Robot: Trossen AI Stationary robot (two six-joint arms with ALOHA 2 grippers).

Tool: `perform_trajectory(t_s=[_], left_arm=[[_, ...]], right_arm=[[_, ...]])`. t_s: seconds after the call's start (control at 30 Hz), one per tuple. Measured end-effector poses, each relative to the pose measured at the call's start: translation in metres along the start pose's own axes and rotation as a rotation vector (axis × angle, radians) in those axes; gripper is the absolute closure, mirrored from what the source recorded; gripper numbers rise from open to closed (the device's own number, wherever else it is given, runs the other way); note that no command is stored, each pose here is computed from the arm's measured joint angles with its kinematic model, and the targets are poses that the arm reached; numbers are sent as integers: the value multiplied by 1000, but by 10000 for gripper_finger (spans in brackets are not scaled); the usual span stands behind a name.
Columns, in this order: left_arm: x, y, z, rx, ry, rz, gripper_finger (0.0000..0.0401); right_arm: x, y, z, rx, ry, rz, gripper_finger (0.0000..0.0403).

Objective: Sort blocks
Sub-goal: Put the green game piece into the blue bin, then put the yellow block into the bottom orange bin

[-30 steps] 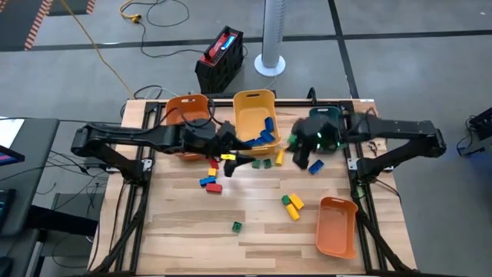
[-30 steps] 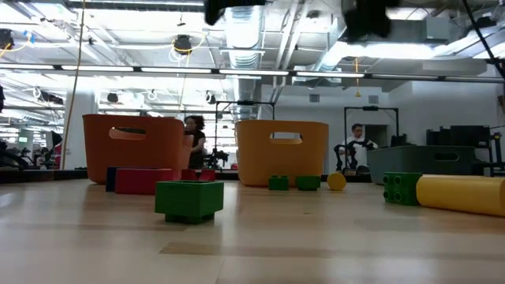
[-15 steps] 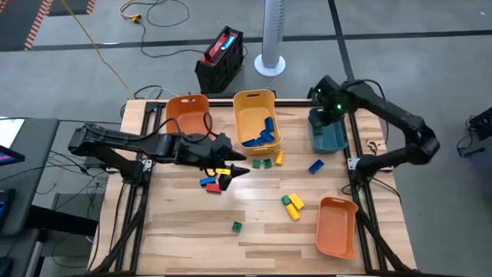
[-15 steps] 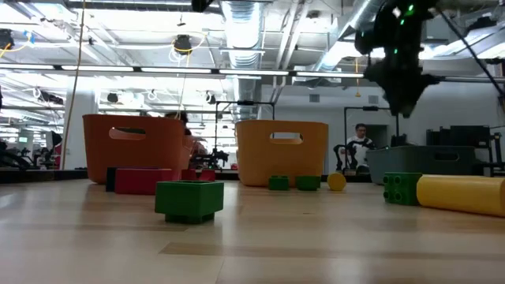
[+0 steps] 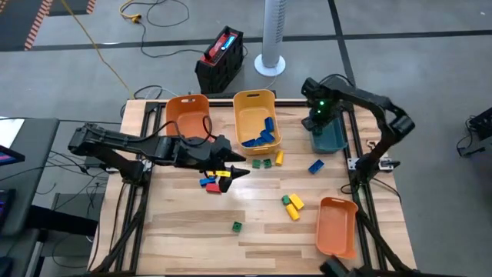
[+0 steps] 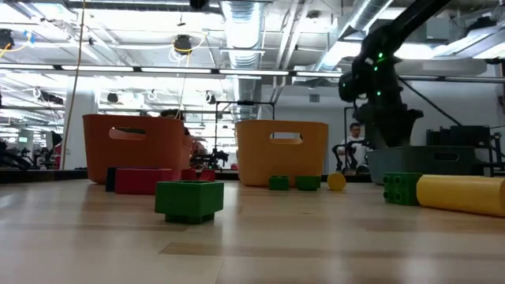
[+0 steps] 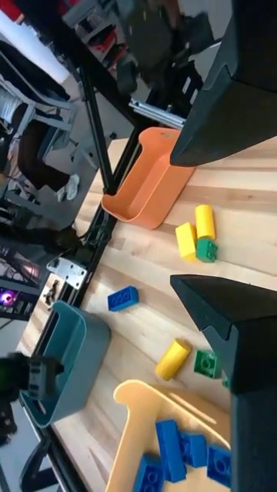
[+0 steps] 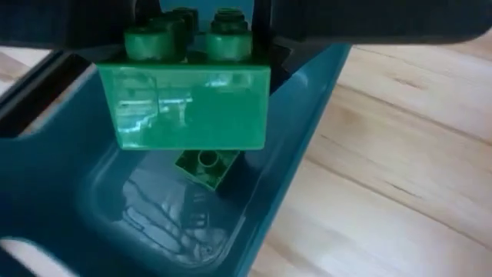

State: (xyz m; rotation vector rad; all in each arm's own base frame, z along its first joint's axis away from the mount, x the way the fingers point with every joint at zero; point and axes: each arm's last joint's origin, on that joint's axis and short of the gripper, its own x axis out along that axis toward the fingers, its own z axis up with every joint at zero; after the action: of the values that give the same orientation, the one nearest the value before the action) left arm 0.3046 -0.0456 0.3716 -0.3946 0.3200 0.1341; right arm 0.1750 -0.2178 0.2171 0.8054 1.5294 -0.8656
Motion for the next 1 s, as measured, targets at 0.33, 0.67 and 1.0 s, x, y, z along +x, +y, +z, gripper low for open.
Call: perform_trajectory(t_s=[0.33, 0.67, 1.0], left_arm=[[-2, -8, -5, 11, 17, -24, 166], [-2, -8, -5, 13, 17, -25, 166], [-2, -6, -8, 30, 52, -8, 166]], right_arm=[[17, 1, 9, -48, 72, 17, 242], [17, -4, 7, -52, 98, 34, 207], [-31, 6, -29, -145, -46, 47, 198]])
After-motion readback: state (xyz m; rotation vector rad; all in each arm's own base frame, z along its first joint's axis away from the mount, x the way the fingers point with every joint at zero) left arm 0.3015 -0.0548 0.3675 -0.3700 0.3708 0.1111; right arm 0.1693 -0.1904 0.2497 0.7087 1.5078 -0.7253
